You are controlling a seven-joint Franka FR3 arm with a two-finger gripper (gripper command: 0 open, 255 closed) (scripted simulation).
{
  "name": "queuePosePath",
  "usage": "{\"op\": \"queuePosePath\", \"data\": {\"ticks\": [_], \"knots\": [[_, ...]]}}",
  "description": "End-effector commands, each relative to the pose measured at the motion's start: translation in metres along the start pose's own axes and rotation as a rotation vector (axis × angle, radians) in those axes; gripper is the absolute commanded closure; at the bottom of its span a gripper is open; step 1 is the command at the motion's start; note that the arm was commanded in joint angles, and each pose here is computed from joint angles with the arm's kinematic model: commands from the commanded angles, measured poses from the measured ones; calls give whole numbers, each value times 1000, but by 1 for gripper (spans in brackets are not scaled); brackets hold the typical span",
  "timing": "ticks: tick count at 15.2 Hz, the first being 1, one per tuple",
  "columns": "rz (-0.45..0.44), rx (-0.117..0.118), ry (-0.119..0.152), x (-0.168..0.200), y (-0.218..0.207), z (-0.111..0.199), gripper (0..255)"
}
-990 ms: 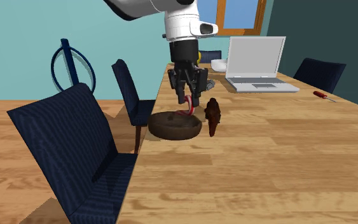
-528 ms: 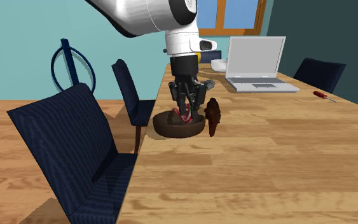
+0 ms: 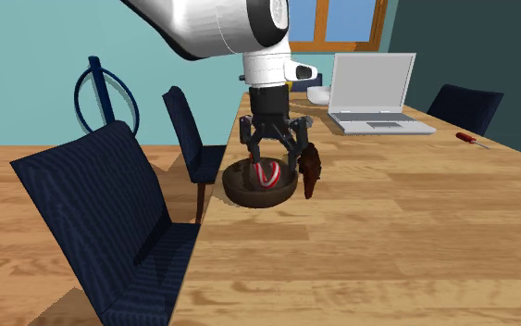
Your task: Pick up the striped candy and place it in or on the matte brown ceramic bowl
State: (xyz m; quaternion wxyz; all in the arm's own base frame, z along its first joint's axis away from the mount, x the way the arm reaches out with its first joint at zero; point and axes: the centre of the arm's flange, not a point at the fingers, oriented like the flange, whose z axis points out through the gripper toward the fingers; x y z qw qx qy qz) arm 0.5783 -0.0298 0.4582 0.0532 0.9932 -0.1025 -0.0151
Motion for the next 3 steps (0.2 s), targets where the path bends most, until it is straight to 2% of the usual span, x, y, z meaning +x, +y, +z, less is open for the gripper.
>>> {"op": "queuePosePath", "data": {"ticks": [1,3], "knots": [[119,-1,-1,0,0,0,0],[-534,3,76,-11,-19,-12,0]]}}
